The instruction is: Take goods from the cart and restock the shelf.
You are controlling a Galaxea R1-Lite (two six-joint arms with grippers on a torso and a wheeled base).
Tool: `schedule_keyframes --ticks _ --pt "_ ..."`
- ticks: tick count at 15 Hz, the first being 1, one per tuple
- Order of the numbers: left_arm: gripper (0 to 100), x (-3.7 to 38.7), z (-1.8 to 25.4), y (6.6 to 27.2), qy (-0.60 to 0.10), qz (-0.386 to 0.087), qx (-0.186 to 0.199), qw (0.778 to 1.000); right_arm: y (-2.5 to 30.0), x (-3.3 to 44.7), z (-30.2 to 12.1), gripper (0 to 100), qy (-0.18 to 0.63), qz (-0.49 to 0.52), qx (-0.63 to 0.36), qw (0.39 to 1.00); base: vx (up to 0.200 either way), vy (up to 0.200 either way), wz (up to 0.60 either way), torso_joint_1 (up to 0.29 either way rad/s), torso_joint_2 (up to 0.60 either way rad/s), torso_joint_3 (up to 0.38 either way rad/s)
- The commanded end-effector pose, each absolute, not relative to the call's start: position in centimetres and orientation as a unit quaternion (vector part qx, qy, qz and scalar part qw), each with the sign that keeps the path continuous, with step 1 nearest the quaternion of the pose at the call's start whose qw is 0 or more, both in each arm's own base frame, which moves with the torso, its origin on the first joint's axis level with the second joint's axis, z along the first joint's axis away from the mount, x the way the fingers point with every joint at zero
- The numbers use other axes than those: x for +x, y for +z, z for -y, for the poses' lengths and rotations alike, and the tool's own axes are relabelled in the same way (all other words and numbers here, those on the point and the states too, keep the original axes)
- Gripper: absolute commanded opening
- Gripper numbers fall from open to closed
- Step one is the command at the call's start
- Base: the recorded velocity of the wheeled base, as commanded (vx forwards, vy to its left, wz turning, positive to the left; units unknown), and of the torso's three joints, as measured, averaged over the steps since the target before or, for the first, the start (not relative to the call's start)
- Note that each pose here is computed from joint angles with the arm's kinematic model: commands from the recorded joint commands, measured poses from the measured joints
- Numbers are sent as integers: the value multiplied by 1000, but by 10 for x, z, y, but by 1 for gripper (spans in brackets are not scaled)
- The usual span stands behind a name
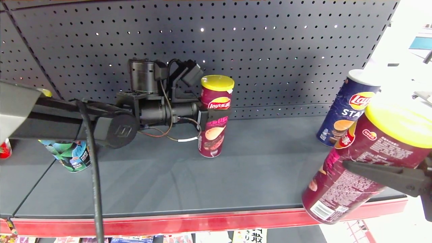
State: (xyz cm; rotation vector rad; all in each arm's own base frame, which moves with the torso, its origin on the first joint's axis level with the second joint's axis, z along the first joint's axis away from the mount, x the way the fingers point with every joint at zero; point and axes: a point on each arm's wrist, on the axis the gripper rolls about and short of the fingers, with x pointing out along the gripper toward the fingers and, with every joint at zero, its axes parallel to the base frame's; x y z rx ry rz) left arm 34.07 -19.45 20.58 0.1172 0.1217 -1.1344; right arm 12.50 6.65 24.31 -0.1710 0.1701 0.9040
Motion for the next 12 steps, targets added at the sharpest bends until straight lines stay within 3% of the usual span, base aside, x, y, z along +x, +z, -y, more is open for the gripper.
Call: schedule_keyframes --ticks 1,2,4,12 --pt "0 299 179 230 -553 -48 37 831 244 128 -68 0 437 -84 -82 892 0 0 0 0 0 0" --pt "0 298 179 231 -555 -47 37 830 244 128 -68 0 437 -84 -82 892 0 0 0 0 0 0" --pt "0 257 159 223 -589 -70 31 805 245 131 -70 0 438 -85 -83 891 0 0 0 0 0 0" --pt "0 227 150 187 -598 -71 38 797 248 138 -73 0 440 -86 -82 890 0 0 0 0 0 0"
